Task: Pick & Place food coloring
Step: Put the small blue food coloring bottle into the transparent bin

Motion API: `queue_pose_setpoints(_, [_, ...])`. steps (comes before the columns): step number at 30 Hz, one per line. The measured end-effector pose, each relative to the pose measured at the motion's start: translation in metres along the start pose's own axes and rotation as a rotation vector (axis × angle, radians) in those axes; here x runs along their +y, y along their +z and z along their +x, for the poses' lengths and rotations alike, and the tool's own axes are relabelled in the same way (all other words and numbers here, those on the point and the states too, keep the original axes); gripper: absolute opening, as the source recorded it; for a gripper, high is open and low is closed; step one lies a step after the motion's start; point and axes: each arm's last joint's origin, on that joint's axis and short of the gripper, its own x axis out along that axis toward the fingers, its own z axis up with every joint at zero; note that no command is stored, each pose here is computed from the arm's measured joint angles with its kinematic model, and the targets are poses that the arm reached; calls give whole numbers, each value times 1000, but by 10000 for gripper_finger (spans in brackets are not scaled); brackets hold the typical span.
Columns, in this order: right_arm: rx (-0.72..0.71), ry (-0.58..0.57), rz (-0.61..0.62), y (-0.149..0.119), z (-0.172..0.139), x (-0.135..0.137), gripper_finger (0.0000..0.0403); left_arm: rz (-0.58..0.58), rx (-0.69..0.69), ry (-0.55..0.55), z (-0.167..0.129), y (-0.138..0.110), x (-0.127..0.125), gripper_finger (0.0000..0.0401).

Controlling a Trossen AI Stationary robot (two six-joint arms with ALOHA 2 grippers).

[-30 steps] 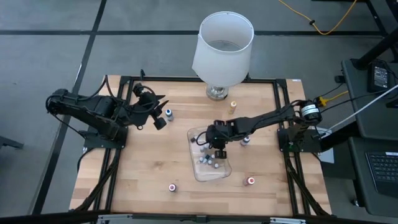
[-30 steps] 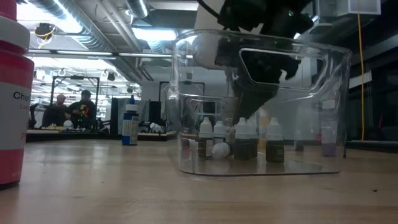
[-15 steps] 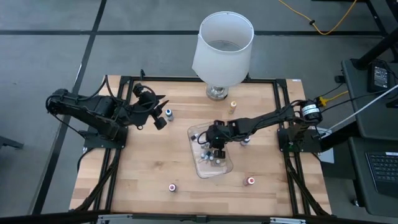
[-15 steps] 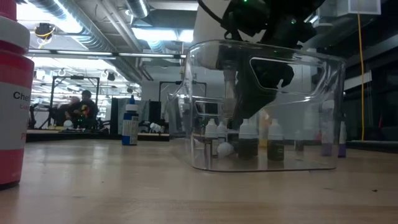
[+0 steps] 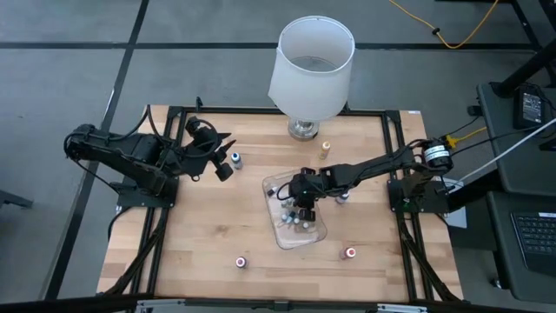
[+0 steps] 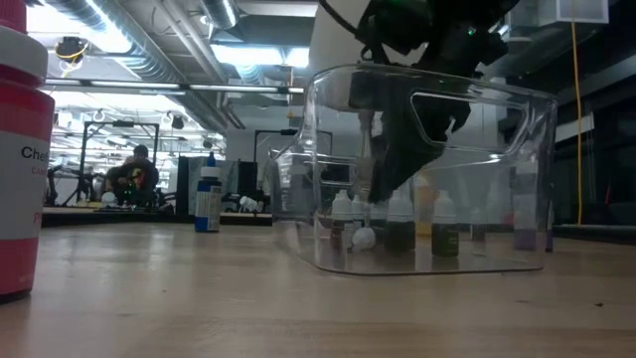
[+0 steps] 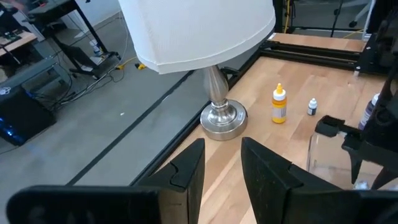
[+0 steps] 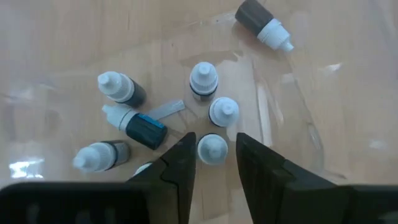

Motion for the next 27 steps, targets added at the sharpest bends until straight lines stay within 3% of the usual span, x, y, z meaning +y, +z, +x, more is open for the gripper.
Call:
queue_pose_setpoints(4, [-85,-8,18,8,-27,2,115,0,0,0,0,0,0,100])
queue_pose_setpoints(9, [-150,-119,55,5,-81,1,110,0,0,0,0,0,0,100])
queue_pose_setpoints(16, [7,-314,265,-36,-152,-27,110,1,-1,3,0,0,0,100])
queue_pose_setpoints(22, [71,-390,384,-57,-169,-54,122,1,-7,22,0,0,1,100])
queue_pose_setpoints(27, [117,-405,459,-68,-161,-72,172,1,-9,24,0,0,1,100])
